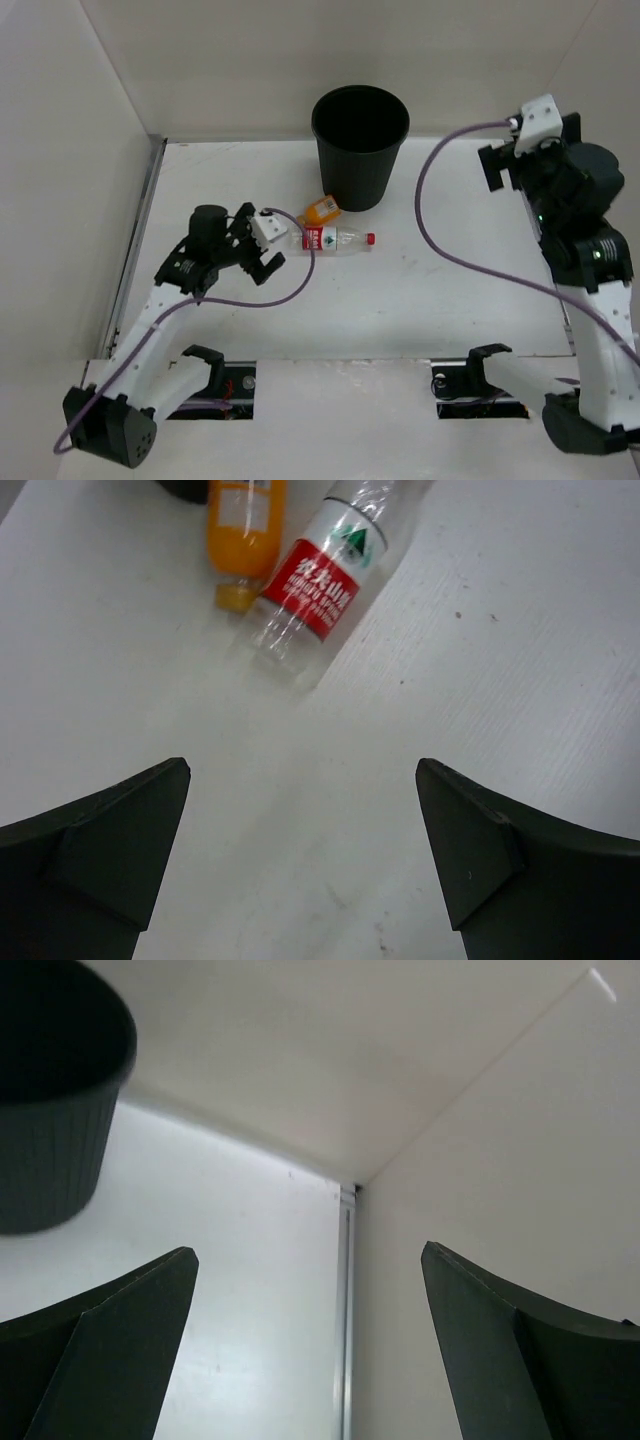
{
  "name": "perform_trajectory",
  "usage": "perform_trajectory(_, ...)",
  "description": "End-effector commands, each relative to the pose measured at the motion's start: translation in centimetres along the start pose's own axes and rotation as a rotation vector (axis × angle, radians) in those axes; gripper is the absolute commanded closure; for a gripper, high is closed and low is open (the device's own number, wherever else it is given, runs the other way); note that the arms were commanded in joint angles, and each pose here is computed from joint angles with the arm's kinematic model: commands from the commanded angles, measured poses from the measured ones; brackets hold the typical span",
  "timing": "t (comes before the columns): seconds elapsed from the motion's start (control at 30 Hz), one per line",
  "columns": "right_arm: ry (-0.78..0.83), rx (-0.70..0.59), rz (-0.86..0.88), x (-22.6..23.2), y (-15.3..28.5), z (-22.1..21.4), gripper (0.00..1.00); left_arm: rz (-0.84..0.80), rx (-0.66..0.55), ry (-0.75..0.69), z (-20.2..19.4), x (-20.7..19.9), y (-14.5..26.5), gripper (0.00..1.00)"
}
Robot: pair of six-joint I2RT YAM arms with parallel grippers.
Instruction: Put the plastic bottles in the bin
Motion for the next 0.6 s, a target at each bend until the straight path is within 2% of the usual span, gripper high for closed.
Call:
perform_trajectory(0.0,0.026,0.097,0.108,0.9,4.0,-4.0,0.00,-0.052,-0.129,-0.273,4.2,1.1,-2.1,0.00)
perform_trajectory(0.17,-0.018,0.126,0.100,0.3,10.6,-5.6,0.00,-0.184,-0.207,-0.400,6.3,2.1,-6.2,0.00)
perform_trajectory(0.33,-0.070,0.068,0.101,0.1,16.1,-4.6,0.00,-0.296,-0.222,-0.439,6.5,2.9,-10.3,0.00)
perform_trajectory(0.57,-0.097,0.053,0.022,-0.4,19.6,-3.6,0.00,-0.413,-0.188,-0.463,5.2,1.8,-15.3,0.01)
Point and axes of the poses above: each gripper's point midway between its finger pads, its own y axis back along the fingers, its own x axis along the line the jaws close on, z = x × y, the point moved 5 cm from there along y, back along the fingers, and after that the axes turned 6 degrees about -y, right-handed, at the moved point
